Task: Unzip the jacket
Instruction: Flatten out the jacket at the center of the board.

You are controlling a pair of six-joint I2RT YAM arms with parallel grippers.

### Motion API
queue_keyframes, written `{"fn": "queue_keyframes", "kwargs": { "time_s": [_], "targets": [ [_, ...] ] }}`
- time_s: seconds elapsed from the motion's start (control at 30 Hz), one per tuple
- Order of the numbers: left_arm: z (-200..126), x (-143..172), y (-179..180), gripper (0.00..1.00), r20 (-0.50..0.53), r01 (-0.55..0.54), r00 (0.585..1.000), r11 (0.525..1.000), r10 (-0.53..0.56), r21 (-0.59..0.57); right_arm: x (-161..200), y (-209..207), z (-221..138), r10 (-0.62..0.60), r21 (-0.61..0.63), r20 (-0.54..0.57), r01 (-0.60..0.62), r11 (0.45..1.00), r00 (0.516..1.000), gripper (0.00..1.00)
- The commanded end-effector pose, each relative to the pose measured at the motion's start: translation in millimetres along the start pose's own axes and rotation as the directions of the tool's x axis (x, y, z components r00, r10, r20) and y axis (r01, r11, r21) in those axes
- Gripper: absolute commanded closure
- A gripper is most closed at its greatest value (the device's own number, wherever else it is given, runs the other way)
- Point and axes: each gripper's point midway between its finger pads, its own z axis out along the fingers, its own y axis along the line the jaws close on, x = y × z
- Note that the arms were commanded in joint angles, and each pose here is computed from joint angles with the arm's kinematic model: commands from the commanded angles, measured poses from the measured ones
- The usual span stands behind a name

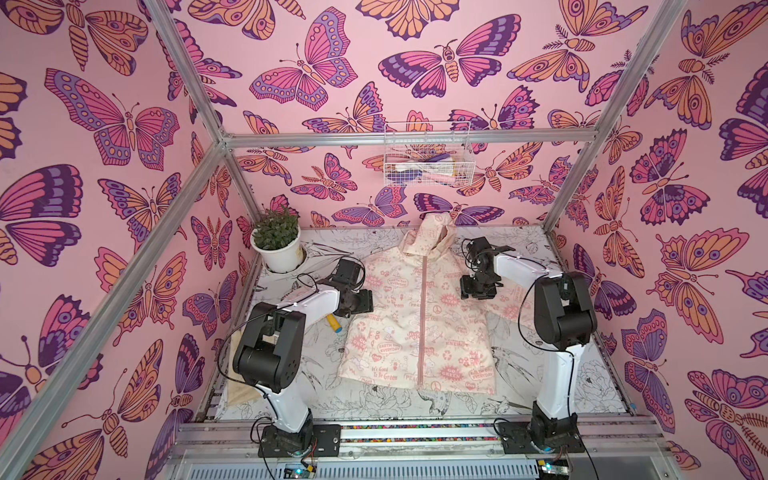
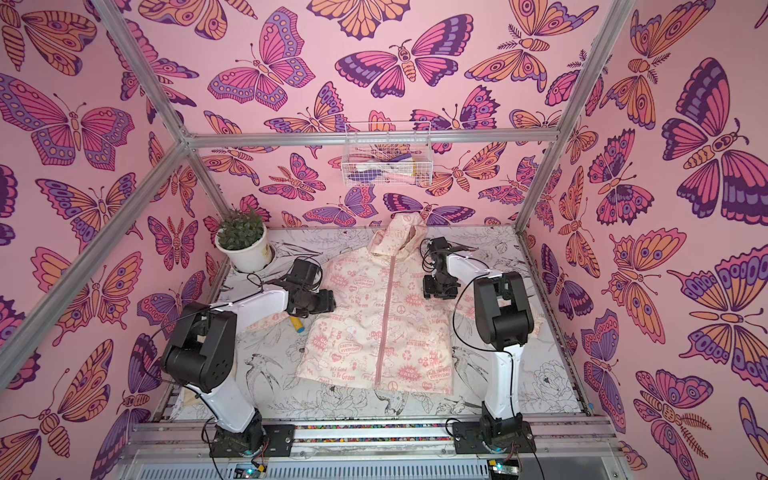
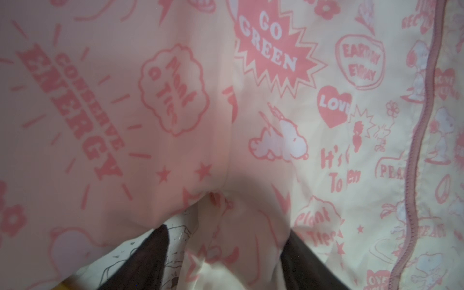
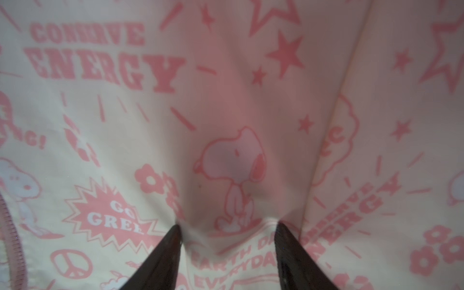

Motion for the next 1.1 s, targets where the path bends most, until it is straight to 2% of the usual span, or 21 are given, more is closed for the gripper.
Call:
{"fn": "queue_keyframes", "kwargs": {
  "time_s": [0.0, 0.07, 0.13, 0.27, 0.43, 0.5, 0.63, 0.67, 0.7, 0.73, 0.77, 0.83, 0.87, 0.9, 0.93, 1.0, 1.07],
  "targets": [
    [11, 14, 3, 0.44, -0.058, 0.042, 0.997, 0.999, -0.043, -0.003, 11, -5, 7, -0.004, 0.032, -0.037, 0.005, 0.999, 0.999, 0.52],
    [14, 14, 2, 0.51, -0.055, 0.056, 0.997, 0.998, -0.055, 0.007, 18, -9, 11, 0.006, 0.050, -0.047, -0.003, 0.999, 0.999, 0.63],
    [15, 17, -3, 0.58, -0.051, 0.060, 0.997, 0.998, -0.058, 0.030, 29, -15, 16, 0.018, 0.071, -0.071, -0.013, 0.997, 0.997, 0.79],
    [12, 33, -3, 0.69, -0.064, 0.065, 0.996, 0.997, -0.063, 0.029, 52, -23, 21, 0.041, 0.097, -0.107, -0.030, 0.995, 0.993, 1.00],
    [7, 79, 11, 0.79, -0.119, 0.122, 0.985, 0.992, -0.123, -0.009, 84, -25, 11, 0.076, 0.081, -0.120, -0.066, 0.995, 0.990, 1.00],
    [3, 98, 15, 1.00, -0.137, 0.136, 0.981, 0.991, -0.137, -0.020, 96, -25, 4, 0.081, 0.075, -0.118, -0.072, 0.995, 0.990, 1.00],
    [-11, 123, 13, 1.00, -0.127, 0.143, 0.981, 0.989, -0.145, -0.025, 112, -30, -13, 0.082, 0.079, -0.101, -0.074, 0.994, 0.991, 1.00],
    [-18, 123, 9, 1.00, -0.099, 0.123, 0.987, 0.992, -0.124, -0.018, 112, -30, -20, 0.080, 0.075, -0.086, -0.073, 0.994, 0.993, 0.93],
    [-26, 118, 4, 1.00, -0.052, 0.089, 0.995, 0.996, -0.089, -0.015, 109, -29, -29, 0.072, 0.063, -0.060, -0.068, 0.996, 0.996, 0.81],
    [-35, 111, -2, 0.98, -0.001, 0.048, 0.999, 0.999, -0.048, -0.011, 104, -26, -37, 0.069, 0.048, -0.031, -0.067, 0.997, 0.997, 0.68],
    [-47, 98, -9, 0.97, 0.069, -0.007, 0.998, 1.000, 0.008, -0.015, 96, -22, -48, 0.062, 0.026, 0.008, -0.062, 0.998, 0.998, 0.60],
    [-68, 67, -24, 0.94, 0.195, -0.122, 0.972, 0.992, 0.127, -0.038, 73, -12, -69, 0.058, -0.023, 0.091, -0.056, 0.998, 0.994, 0.52],
    [-77, 49, -33, 0.88, 0.257, -0.192, 0.946, 0.980, 0.197, -0.047, 59, -6, -79, 0.055, -0.045, 0.129, -0.050, 0.998, 0.990, 0.50],
    [-87, 29, -47, 0.32, 0.322, -0.265, 0.909, 0.963, 0.265, -0.043, 45, 0, -89, 0.053, -0.068, 0.161, -0.043, 0.997, 0.986, 0.49],
    [-95, 12, -59, 0.01, 0.364, -0.325, 0.875, 0.945, 0.319, -0.046, 33, 7, -97, 0.056, -0.092, 0.185, -0.039, 0.995, 0.981, 0.49],
    [-102, -21, -87, 0.02, 0.388, -0.436, 0.821, 0.899, 0.418, -0.047, 10, 19, -113, 0.059, -0.136, 0.224, -0.029, 0.990, 0.973, 0.49],
    [-98, -47, -111, 0.01, 0.366, -0.499, 0.802, 0.866, 0.472, -0.025, -8, 26, -128, 0.067, -0.159, 0.262, -0.026, 0.987, 0.963, 0.48]
  ]
}}
